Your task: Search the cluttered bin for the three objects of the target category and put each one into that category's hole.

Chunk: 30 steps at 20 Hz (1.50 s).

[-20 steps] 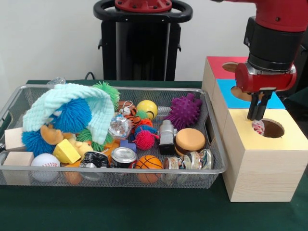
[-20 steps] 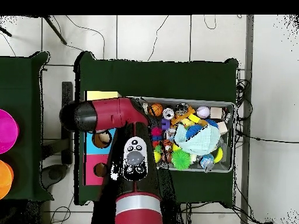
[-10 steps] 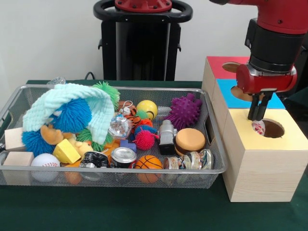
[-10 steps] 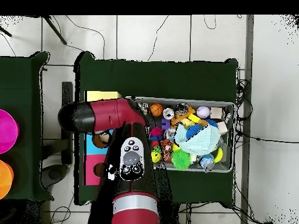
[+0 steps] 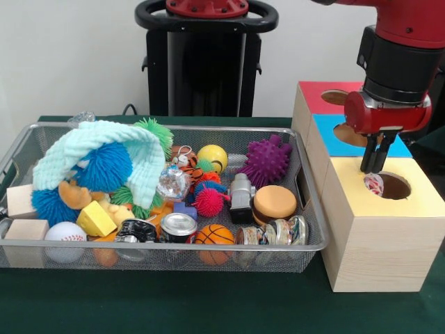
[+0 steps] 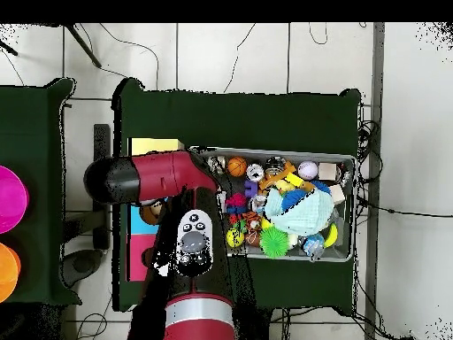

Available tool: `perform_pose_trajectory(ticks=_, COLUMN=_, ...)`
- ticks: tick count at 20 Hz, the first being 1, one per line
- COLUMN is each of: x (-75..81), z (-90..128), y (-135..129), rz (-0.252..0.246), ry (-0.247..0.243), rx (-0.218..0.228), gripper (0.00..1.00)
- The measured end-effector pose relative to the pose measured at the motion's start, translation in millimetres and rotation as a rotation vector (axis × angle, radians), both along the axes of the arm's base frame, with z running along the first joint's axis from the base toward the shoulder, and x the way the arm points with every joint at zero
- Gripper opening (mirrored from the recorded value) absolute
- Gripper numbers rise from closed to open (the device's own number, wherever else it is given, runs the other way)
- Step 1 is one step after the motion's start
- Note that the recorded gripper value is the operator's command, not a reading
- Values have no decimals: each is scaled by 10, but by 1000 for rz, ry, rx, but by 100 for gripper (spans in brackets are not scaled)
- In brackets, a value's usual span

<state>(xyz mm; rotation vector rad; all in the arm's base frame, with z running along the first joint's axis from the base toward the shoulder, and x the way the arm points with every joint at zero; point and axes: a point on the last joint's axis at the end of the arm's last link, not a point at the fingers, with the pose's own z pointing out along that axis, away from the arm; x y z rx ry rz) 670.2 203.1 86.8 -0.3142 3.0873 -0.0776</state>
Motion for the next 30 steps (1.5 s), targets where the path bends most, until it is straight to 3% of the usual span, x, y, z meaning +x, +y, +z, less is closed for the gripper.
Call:
perform_pose_trajectory(ticks=13, x=7, z=-12, y=18, rz=7, ry=-14, rx=-13, gripper=0)
perform_pose_trajectory(ticks=21, x=1, z=-17, y=73, rz=27, ry=-28, rx=-53, gripper=0)
perform_pose_trajectory(ticks=30, x=9, z=-25, y=88, rz=27, ry=-43, rx=-66, gripper=0)
